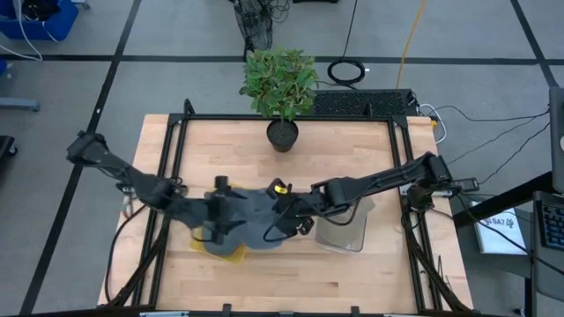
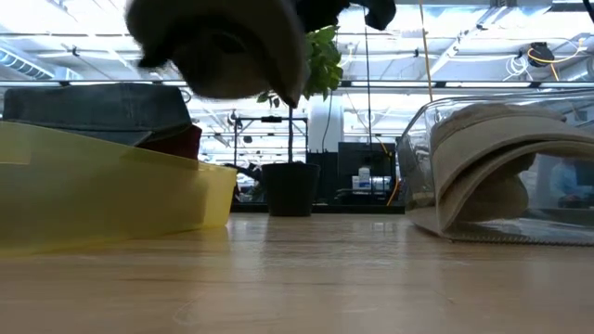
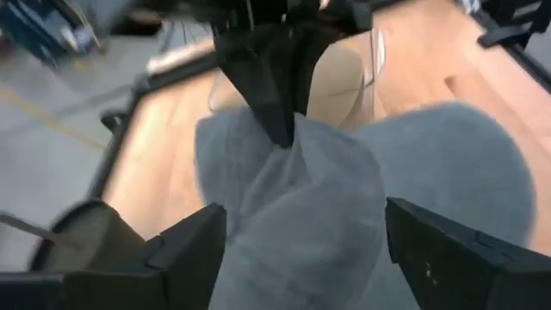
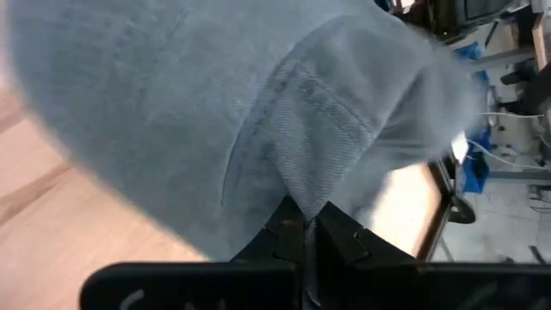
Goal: Pick & Place hat
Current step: Put the gray cap into the yellow bin
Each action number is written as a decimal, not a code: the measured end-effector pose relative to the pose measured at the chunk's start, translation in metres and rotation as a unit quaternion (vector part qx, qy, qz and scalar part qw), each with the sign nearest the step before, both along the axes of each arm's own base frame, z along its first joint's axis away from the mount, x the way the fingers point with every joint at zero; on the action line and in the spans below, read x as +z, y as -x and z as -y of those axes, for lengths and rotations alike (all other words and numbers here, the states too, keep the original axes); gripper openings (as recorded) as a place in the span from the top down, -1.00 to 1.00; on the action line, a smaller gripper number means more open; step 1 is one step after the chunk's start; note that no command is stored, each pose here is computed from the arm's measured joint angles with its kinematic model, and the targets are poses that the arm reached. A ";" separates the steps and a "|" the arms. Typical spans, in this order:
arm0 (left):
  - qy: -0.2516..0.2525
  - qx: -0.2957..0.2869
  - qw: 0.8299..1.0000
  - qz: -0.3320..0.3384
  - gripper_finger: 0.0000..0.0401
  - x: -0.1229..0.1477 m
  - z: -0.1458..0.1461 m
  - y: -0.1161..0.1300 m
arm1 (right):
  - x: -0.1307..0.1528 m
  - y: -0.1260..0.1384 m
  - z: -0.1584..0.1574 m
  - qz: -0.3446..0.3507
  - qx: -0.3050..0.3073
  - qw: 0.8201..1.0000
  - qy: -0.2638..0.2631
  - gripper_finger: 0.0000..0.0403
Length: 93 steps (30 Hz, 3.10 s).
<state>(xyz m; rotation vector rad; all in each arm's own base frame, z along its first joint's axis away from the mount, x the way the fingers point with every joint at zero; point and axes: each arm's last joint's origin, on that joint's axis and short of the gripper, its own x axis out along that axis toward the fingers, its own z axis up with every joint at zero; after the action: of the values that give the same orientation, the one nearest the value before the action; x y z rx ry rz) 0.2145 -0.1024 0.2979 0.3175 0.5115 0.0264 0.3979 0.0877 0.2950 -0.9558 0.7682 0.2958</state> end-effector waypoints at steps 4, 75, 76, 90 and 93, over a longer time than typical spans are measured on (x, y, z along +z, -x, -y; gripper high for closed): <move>0.029 0.015 0.999 -0.038 -0.67 0.000 0.003 -0.029 | -0.002 0.000 -0.003 -0.003 -0.003 1.000 0.008 1.00; -0.091 -0.038 0.919 -0.382 0.99 -0.024 0.042 0.022 | -0.037 0.177 -0.024 0.182 -0.132 0.911 -0.346 0.48; -0.088 -0.036 0.918 -0.384 0.99 -0.029 0.040 0.021 | -0.038 0.179 -0.023 0.185 -0.131 0.910 -0.348 0.48; -0.046 -0.068 0.915 -0.394 0.99 -0.073 0.033 0.015 | -0.079 0.197 -0.014 0.287 -0.085 0.869 -0.395 0.48; -0.033 -0.059 0.915 -0.398 0.95 -0.079 0.029 0.015 | -0.085 0.200 -0.012 0.295 -0.083 0.864 -0.400 0.48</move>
<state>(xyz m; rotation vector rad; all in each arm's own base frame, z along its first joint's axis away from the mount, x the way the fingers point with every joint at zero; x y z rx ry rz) 0.1999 -0.1316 0.2184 0.4214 1.3039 -0.2126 0.1978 0.0994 0.2098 -0.1484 0.1066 0.1291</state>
